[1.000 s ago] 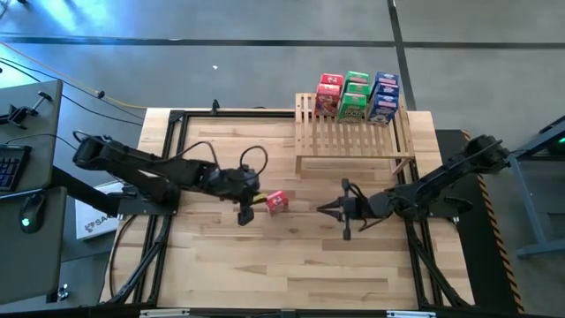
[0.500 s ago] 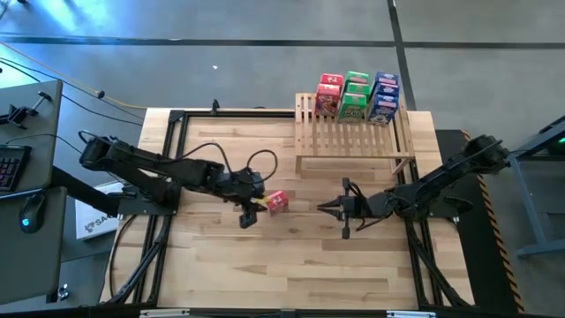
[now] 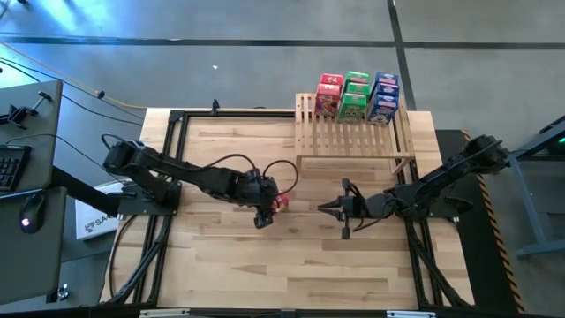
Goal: Stack cereal on shelf
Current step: Put the red cereal box on the shelf aligned with other red cereal box
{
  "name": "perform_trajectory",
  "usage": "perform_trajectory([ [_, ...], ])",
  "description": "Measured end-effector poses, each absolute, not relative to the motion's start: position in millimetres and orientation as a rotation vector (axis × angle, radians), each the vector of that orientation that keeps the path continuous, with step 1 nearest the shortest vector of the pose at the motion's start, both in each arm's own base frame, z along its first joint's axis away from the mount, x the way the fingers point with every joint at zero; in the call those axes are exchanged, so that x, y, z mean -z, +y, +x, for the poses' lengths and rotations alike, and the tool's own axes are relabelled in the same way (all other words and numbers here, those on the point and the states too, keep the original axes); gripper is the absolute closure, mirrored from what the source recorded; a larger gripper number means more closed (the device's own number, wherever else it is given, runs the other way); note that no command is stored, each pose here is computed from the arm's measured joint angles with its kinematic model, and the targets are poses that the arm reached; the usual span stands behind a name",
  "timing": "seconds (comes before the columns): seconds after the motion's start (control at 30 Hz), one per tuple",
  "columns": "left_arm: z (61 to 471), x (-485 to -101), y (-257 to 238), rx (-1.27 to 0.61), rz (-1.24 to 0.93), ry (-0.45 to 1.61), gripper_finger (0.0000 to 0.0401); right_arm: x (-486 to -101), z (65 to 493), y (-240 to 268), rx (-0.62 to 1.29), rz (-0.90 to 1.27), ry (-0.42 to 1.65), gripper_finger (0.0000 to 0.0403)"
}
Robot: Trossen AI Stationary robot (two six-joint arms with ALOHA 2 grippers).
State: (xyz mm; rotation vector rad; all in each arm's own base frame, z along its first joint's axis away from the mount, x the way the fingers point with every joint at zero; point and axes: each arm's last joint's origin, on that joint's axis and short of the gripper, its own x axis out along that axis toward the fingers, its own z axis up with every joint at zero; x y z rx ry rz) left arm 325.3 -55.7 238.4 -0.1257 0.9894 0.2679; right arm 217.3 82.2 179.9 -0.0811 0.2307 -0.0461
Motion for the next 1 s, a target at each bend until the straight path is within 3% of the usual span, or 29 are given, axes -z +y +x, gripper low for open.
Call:
perform_trajectory([
  [0.33, 331.4, -223.6, -56.9, -0.262, -0.142, 1.041, 0.0098, -179.5, 217.2, 82.2, 0.047, -0.081, 0.234, 0.0387],
  [0.8, 330.9, -225.6, -54.8, -0.266, -0.021, 1.029, 0.0242, -179.3, 217.2, 82.1, 0.048, -0.074, 0.235, 0.0387],
  [1.0, 323.9, -255.9, -40.2, -0.221, 0.058, 0.956, 0.0266, -178.7, 217.0, 82.1, 0.048, -0.077, 0.242, 0.0387],
])
